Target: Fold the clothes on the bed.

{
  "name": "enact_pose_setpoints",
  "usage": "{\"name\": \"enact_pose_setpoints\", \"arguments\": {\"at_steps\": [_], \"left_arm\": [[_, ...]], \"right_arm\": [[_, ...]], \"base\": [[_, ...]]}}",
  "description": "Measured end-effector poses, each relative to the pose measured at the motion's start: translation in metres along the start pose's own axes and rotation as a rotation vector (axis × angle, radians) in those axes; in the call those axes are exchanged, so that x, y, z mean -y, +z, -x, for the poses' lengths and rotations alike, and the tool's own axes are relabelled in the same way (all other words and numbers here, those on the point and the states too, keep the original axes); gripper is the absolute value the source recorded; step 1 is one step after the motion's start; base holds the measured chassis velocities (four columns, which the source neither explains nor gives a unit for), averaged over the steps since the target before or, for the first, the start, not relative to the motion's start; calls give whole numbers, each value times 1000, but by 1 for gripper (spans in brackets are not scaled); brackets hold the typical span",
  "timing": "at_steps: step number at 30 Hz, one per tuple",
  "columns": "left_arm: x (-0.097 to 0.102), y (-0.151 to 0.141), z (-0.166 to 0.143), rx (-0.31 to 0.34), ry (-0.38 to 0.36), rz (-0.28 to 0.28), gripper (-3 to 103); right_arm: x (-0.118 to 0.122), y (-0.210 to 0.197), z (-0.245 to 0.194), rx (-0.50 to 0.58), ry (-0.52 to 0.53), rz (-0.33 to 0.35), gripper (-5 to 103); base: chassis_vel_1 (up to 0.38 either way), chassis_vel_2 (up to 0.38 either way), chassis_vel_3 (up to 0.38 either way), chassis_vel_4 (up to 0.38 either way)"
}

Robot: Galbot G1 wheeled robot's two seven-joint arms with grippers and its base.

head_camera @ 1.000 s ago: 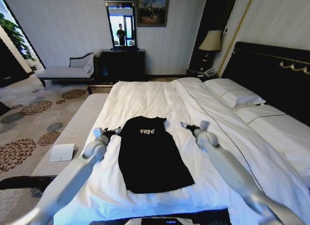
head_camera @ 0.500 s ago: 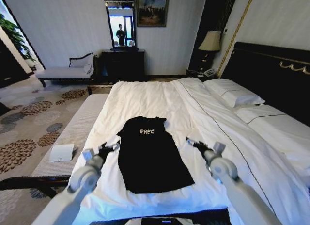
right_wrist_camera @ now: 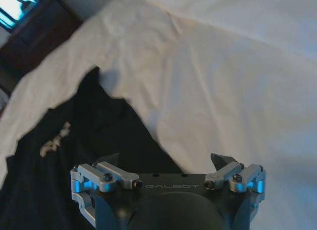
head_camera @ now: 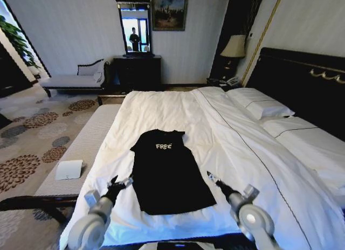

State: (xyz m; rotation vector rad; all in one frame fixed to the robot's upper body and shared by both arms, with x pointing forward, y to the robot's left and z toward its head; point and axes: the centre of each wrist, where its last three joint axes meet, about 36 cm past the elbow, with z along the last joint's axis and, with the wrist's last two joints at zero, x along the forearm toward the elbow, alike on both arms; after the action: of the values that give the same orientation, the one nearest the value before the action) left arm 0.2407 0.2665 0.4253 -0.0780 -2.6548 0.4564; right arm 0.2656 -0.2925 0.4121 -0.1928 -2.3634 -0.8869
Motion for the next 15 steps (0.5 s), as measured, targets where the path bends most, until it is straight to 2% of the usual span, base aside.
{"name": "enact_pose_setpoints", "arguments": {"at_steps": [1, 3, 4, 10, 12, 15], "left_arm": [[0, 0, 0, 0, 0, 0, 100], [2, 9, -8, -14, -6, -25, 101], [3, 13, -11, -22, -8, -33, 97], [13, 27, -17, -50, -6, -76, 100], [13, 31, -18, -63, -11, -78, 103], [13, 32, -21, -69, -13, -74, 101]], "right_arm": [[0, 0, 0, 0, 0, 0, 100], [7, 6, -6, -13, 12, 42, 100], [10, 8, -8, -18, 16, 57, 100], [29, 18, -7, -40, 67, 116, 100], [35, 20, -5, -52, 81, 159, 100], [39, 26, -3, -69, 88, 193, 100]], "base": [[0, 0, 0, 0], [0, 0, 0, 0], [0, 0, 0, 0], [0, 0, 0, 0], [0, 0, 0, 0], [0, 0, 0, 0]]}}
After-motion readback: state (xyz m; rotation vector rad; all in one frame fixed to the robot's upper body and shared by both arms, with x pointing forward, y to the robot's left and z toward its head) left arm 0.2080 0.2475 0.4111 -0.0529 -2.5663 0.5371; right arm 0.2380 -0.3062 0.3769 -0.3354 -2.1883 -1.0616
